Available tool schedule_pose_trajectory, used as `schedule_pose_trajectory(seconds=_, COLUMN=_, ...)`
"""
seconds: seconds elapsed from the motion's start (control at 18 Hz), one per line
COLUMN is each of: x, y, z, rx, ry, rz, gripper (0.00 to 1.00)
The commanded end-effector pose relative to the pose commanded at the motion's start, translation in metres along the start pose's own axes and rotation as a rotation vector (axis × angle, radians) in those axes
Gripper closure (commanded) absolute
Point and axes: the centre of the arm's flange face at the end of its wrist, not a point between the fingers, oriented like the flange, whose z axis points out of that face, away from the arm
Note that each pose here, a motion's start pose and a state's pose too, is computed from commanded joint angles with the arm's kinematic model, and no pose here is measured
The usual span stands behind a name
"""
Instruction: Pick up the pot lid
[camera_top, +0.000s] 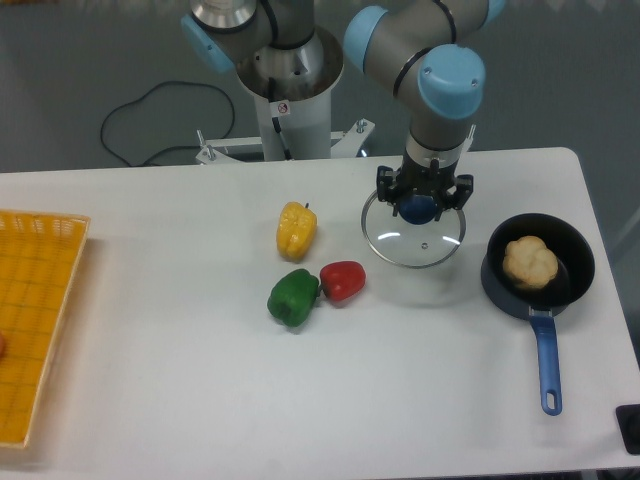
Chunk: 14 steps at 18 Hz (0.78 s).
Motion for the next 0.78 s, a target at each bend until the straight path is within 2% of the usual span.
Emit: schedule_pose_trajectory(seconds=0.78, x=-0.019, y=0.003, z=-0.012, rx=0.01, ry=-0.011, rz=-0.026, gripper=0.62)
